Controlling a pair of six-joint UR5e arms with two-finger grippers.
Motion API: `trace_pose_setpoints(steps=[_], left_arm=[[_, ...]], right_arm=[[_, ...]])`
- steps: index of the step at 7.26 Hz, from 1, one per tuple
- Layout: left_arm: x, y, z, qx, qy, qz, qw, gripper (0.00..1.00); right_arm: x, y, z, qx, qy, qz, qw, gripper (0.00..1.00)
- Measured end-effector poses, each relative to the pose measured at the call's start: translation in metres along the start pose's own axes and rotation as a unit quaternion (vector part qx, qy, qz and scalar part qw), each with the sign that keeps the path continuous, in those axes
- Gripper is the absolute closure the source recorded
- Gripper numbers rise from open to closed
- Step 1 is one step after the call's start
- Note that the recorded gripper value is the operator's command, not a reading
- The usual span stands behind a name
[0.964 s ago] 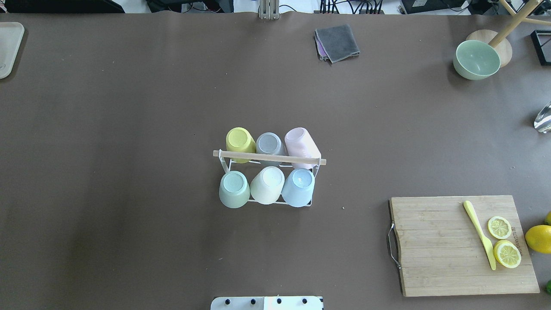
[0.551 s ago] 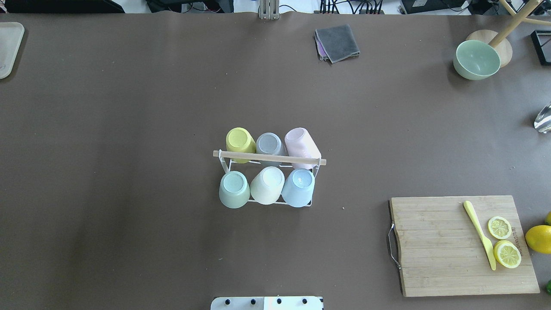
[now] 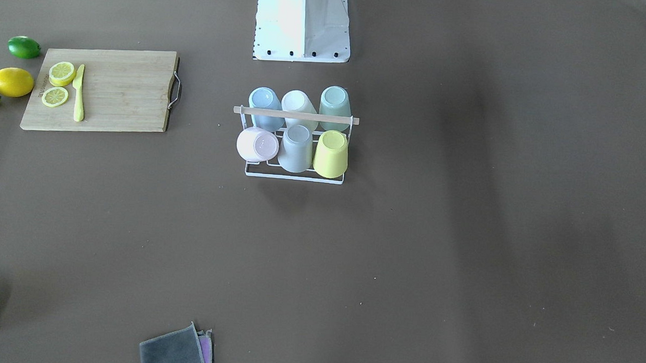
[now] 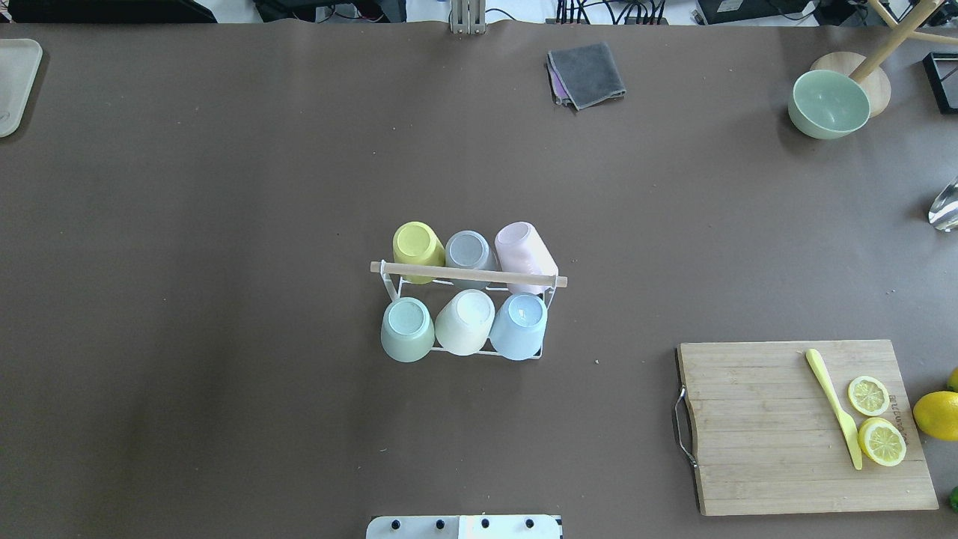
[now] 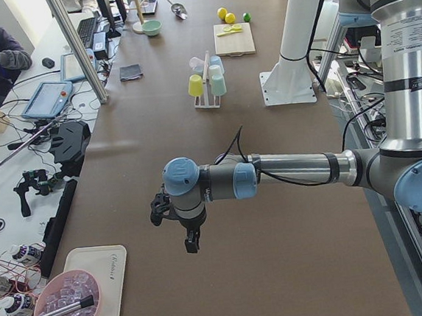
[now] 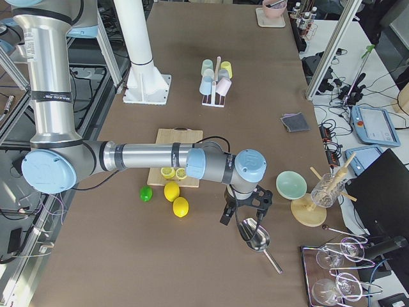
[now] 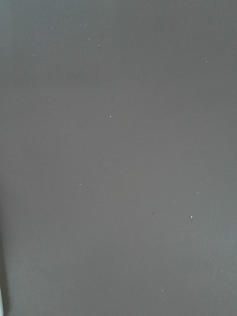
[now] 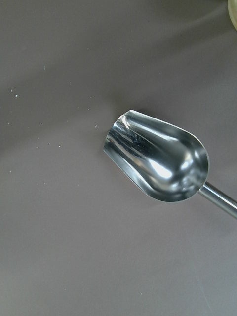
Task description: Place cup on cup holder
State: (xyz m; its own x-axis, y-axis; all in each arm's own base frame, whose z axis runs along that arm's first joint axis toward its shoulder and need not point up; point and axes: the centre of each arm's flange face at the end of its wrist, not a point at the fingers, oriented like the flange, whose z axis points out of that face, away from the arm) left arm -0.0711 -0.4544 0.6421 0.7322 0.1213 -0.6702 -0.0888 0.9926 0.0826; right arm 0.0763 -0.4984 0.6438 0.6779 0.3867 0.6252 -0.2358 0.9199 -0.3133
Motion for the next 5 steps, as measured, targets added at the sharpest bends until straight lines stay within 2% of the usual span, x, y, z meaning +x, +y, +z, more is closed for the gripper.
trace_pose_setpoints(steps=[5], left_arm=[[0.0048, -0.0057, -0.0062, 0.008, -0.001, 0.005, 1.0000, 0.02]], right_arm=[[0.0012, -0.0004, 0.0010, 0.000, 0.001, 0.000, 1.0000, 0.00]])
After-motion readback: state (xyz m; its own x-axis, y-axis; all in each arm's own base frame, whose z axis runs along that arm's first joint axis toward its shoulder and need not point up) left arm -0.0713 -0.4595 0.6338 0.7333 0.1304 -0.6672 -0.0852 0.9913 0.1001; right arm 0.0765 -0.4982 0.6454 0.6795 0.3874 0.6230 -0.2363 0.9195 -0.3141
